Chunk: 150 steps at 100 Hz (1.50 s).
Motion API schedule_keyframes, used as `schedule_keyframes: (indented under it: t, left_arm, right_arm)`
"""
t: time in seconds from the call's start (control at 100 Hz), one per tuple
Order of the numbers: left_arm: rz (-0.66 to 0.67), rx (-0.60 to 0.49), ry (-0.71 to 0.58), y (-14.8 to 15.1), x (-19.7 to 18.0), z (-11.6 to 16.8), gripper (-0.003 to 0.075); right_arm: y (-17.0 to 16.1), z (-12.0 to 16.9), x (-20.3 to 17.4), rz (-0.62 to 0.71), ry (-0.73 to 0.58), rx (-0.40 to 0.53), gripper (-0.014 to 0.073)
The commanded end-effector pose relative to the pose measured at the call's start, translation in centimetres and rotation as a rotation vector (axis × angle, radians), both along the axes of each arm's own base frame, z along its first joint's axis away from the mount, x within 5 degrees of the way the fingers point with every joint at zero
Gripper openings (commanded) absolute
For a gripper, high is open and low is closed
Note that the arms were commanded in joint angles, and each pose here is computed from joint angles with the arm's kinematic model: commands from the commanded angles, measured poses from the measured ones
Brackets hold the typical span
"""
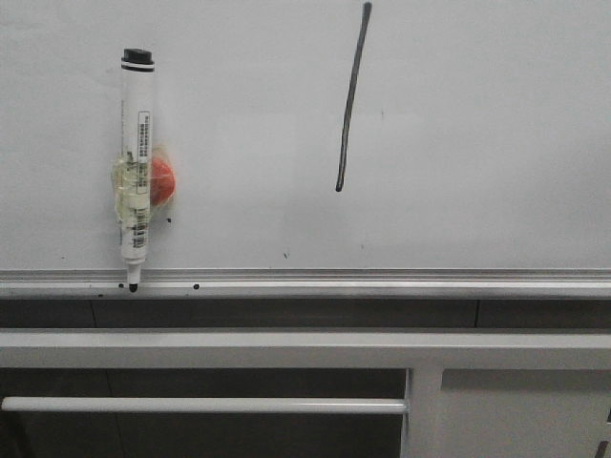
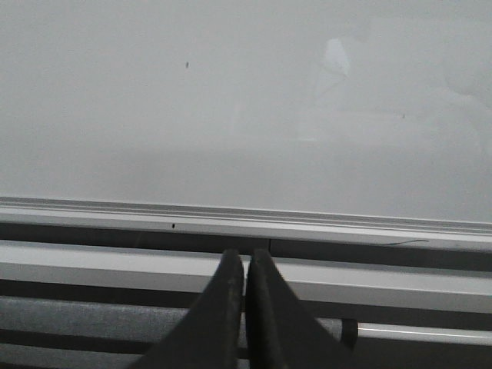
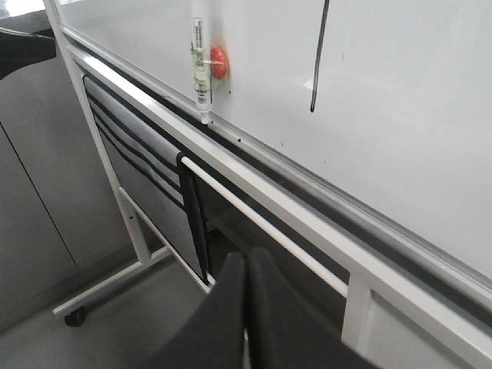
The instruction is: Write number 1 on whiteboard
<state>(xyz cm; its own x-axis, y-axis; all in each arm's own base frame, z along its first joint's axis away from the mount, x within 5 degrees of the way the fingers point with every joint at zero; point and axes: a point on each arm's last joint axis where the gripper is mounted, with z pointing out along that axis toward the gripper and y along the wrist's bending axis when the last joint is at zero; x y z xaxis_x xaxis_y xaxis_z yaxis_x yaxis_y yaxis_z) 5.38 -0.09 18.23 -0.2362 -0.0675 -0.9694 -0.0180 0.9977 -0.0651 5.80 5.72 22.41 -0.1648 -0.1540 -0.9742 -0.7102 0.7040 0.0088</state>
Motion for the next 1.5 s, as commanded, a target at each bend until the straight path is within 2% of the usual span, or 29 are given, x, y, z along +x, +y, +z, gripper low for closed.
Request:
schedule_keyframes:
  t: [0.0,0.68,0.79,0.94,1.01,1.13,1.29,1.49]
  left_arm:
    - [-0.004,-0.04,-0.084,-0.1,0.0,0.5,-0.002]
    - [-0.004,-0.04,-0.084,-0.1,0.0,0.5,-0.002]
    - [-0.004,-0.04,-0.084,-0.1,0.0,0.5,-0.002]
    - [-0.004,-0.04,-0.084,-0.1,0.0,0.5,-0.002]
    - [-0.004,-0.04,-0.084,-0.1,0.0,0.5,-0.002]
    - [-0.004,-0.04,-0.084,-0.1,0.0,0.5,-0.002]
    - [-0.004,-0.04,-0.086,-0.1,0.0,0.5,-0.002]
    - [-0.004,-0.04,-0.086,-0.1,0.0,0.5,-0.002]
  right_arm:
    - [0.3,1.3,-0.1,0.039,-0.057,0.037,-0.0064]
    - [0.3,1.2,-0.1,0.04,-0.057,0.036,-0.0064]
    - [0.6,1.4,-0.4,0.075,-0.036,0.102,-0.0064]
    - [0.8,0.7,-0.6,0.108,-0.056,0.071,-0.0064]
    - [0.9,0.1,-0.7,0.113,-0.084,0.118,-0.0064]
    - [0.3,-1.6,-0.5,0.053,-0.157,0.291,-0.0064]
    - [-0.5,-1.9,0.4,-0.103,-0.114,0.264,-0.0064]
    - [-2.7,-3.0,1.1,-0.402,-0.049,0.202,-0.0064]
